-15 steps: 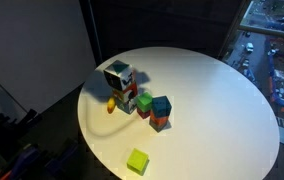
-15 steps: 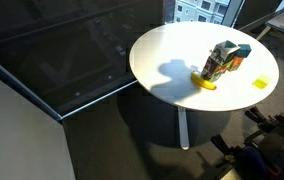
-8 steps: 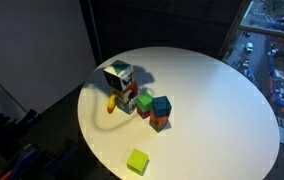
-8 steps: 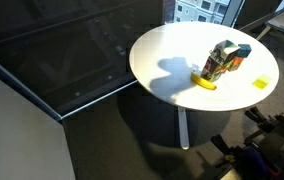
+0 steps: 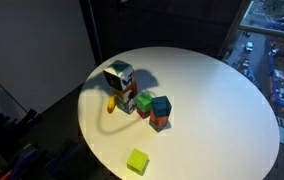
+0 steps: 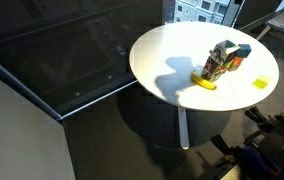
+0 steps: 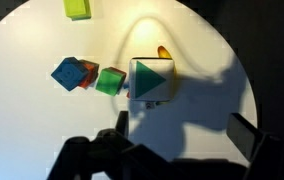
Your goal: Move the soft cube from the top of the left stack and place it on the blue block on the right stack
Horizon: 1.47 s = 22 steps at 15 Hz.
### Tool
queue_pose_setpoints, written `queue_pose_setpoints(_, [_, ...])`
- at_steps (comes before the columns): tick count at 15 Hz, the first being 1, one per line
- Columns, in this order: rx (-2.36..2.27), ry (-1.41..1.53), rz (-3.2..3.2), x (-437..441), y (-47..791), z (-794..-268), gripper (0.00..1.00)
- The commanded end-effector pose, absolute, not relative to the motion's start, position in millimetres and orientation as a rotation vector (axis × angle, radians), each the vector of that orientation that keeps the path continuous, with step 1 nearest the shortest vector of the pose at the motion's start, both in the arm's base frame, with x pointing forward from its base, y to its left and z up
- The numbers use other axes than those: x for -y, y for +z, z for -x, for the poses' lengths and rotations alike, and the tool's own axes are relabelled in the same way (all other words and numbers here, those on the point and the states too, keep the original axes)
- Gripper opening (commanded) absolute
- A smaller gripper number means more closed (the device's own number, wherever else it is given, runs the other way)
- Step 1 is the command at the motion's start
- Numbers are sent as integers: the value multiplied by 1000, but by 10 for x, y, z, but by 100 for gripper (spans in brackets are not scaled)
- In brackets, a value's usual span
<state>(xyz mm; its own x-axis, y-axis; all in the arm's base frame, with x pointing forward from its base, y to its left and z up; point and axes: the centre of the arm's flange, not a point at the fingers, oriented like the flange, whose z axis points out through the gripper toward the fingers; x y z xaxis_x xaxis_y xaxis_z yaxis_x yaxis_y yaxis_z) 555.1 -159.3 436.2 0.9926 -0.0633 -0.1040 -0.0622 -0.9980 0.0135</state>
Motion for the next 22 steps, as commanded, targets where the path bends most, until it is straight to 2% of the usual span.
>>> queue_pose_setpoints(1, [69, -91, -3166, 1692, 4192, -5507, 100])
queue_pose_setpoints(15, [22, -10, -3117, 1706, 3388, -5282, 100])
queue_pose_setpoints(22, [27, -27, -3128, 1689, 3289, -5306, 100])
